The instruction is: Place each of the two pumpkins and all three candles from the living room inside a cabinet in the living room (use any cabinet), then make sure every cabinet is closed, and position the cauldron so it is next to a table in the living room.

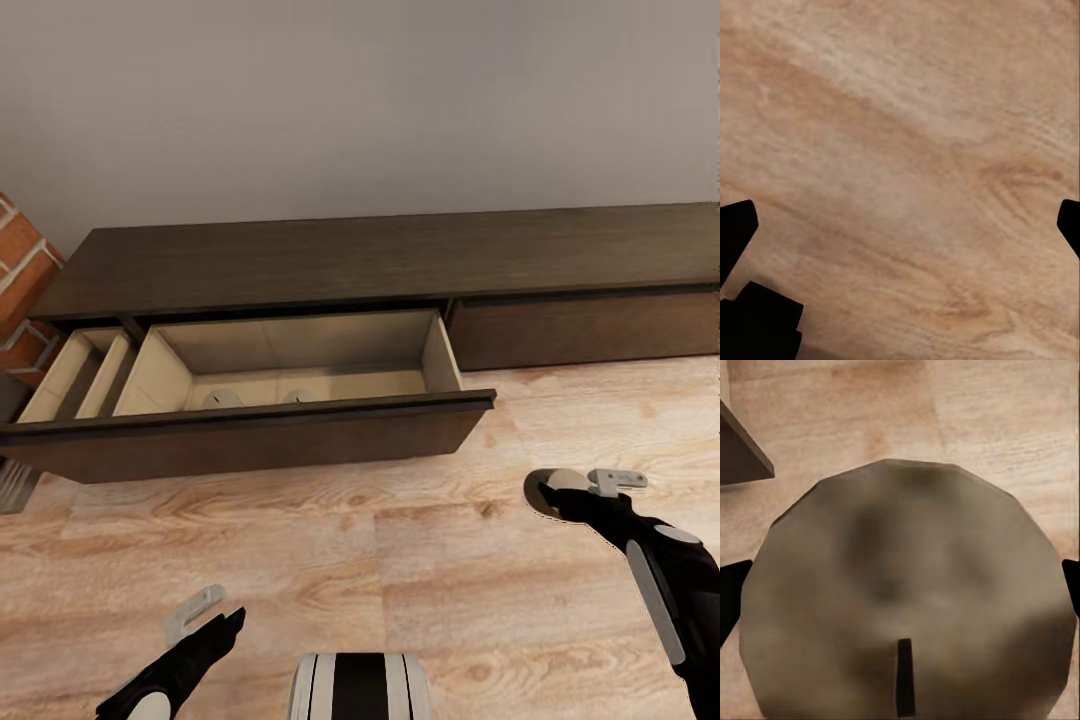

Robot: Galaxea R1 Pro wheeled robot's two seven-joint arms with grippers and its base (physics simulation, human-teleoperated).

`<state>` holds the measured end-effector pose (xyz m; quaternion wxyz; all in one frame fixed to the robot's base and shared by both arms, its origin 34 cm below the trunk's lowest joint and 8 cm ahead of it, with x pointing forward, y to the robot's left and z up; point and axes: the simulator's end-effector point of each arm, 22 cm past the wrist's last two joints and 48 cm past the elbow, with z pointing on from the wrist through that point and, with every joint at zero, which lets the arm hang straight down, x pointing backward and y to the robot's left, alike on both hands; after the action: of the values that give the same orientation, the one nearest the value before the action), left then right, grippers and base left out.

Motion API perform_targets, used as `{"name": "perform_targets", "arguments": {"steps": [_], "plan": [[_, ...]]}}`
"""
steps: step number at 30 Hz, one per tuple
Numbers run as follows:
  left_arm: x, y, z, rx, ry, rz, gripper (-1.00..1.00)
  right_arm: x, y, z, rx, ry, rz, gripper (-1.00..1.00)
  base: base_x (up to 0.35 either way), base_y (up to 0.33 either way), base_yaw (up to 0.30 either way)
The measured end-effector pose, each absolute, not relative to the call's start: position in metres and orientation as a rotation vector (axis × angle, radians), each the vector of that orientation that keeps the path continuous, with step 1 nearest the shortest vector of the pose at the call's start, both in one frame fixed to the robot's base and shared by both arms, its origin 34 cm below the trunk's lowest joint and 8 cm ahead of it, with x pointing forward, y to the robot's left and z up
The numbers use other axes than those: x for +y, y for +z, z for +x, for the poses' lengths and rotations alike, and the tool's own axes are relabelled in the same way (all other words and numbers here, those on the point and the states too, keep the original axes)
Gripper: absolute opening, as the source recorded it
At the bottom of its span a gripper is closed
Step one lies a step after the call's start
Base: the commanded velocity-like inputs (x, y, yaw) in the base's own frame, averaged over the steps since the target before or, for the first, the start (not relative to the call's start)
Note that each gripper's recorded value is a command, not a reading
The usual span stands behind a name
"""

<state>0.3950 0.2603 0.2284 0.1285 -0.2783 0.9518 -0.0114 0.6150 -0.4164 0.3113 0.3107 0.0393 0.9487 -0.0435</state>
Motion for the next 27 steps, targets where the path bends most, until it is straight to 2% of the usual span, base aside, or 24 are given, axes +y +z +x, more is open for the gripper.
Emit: {"name": "perform_targets", "arguments": {"steps": [10,16,21,27], "plan": [[0.32,0.236,0.405,2.643,0.096,-0.96,1.0,-0.431,0.369,0.618,2.524,-0.135,0.193,-1.0,0.0,0.0,0.0],[0.331,0.235,0.395,2.657,0.142,-0.983,1.0,-0.428,0.428,0.676,2.474,-0.086,0.243,-1.0,0.0,0.0,0.007],[0.334,0.243,0.394,2.664,0.141,-1.006,1.0,-0.427,0.516,0.753,2.303,-0.092,0.237,-1.0,0.0,0.0,0.171],[0.334,0.255,0.395,2.668,0.132,-1.027,1.0,-0.426,0.586,0.798,2.186,-0.082,0.234,-1.0,0.0,0.0,0.062]]}}
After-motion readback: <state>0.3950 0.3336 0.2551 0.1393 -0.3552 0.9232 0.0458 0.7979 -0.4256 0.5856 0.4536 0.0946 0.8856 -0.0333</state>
